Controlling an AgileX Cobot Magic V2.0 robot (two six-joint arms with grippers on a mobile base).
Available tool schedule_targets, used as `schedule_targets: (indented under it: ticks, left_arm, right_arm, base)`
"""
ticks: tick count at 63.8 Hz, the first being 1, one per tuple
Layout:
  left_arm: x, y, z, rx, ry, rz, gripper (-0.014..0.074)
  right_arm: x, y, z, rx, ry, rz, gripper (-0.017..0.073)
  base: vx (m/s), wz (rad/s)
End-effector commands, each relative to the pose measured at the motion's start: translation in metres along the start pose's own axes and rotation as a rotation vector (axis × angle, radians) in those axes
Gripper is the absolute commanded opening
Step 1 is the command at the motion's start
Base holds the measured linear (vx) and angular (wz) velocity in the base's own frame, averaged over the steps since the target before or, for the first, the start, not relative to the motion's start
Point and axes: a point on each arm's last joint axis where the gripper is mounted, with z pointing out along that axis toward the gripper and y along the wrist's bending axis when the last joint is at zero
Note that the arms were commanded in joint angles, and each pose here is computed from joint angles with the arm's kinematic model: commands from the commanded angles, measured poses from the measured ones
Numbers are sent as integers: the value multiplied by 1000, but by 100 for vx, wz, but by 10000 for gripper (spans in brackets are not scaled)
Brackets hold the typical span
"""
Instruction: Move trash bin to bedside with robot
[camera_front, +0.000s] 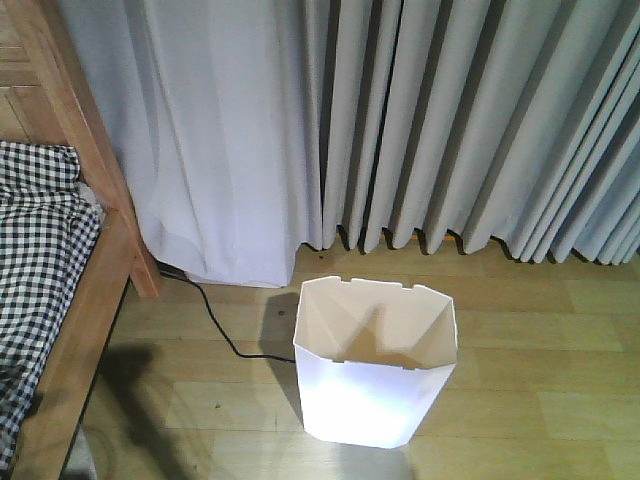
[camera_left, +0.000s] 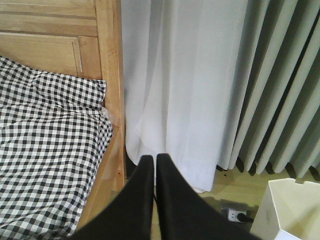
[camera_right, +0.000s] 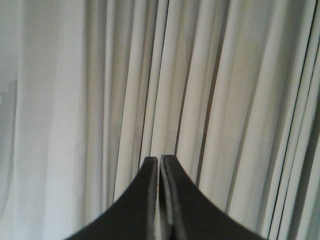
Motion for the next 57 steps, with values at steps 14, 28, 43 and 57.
schedule_targets:
  ticks: [14, 28, 43, 57]
  left_arm:
    - [-5, -1, -1, 11, -76, -6, -6]
    - [-5, -1, -1, 11, -76, -6, -6]
    - [-5, -1, -1, 11, -76, -6, -6]
    - [-5, -1, -1, 11, -76, -6, -6]
  right_arm:
    - [-9, -4, 1, 38, -31, 7, -9]
    - [-10, -5, 1, 51, -36, -4, -9]
    - [-4, -10, 0, 102, 31, -33, -9]
    - [21, -19, 3, 216, -33, 65, -9]
  base:
    - [0, 0]
    - [0, 0]
    - [0, 0]
    - [0, 0]
